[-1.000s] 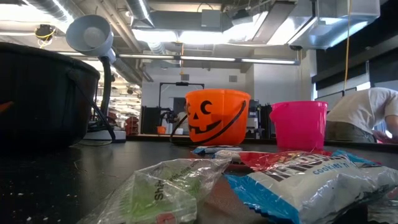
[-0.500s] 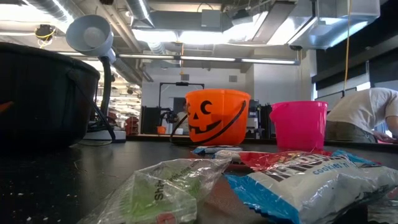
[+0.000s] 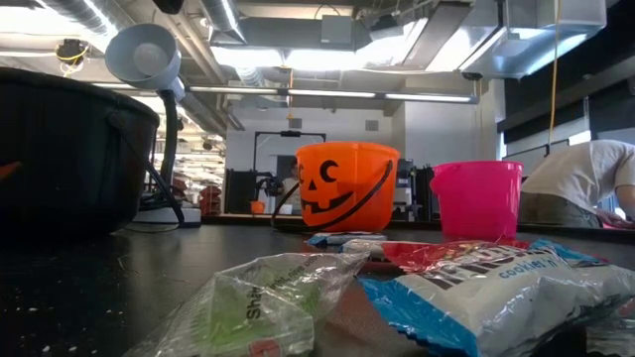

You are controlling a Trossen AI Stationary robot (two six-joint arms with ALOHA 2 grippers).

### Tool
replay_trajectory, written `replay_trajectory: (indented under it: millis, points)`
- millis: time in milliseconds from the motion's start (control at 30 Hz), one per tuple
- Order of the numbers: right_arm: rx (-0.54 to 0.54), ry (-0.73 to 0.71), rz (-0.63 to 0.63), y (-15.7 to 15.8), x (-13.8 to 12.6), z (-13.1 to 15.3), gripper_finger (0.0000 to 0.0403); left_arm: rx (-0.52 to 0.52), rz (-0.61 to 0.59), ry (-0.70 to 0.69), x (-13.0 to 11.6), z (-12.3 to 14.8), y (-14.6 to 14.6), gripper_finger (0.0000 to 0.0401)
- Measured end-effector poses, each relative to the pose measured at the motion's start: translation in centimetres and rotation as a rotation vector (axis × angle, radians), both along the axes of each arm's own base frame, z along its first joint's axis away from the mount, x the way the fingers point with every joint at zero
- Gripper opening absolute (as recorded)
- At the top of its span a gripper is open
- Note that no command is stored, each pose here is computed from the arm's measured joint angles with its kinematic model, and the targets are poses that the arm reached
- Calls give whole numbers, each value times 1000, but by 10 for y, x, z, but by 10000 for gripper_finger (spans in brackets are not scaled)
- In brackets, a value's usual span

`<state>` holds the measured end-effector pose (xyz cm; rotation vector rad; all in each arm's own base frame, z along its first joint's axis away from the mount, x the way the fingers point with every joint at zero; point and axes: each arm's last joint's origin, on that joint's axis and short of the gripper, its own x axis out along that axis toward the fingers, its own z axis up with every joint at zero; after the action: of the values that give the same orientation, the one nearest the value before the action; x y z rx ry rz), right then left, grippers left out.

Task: Sort candy
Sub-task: Put the white candy into the black bucket

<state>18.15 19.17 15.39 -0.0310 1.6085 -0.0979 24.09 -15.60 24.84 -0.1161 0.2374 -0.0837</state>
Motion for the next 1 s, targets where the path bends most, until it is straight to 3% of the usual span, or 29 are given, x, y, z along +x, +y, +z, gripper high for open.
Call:
replay_trajectory:
  millis: [233, 433, 600, 1000]
  points:
    - [20, -90, -22, -4, -1, 17, 26, 0, 3, -1, 0, 0, 0, 151]
    - [28, -255, -35, -7, 2, 34, 23, 1, 6, -1, 0, 0, 0, 151]
    - [117, -426, -85, -12, 14, 53, 24, 4, 24, -4, 0, 0, 1, 151]
    - [288, -788, -31, -28, 46, 95, 27, 1, 28, -7, 0, 0, 1, 151]
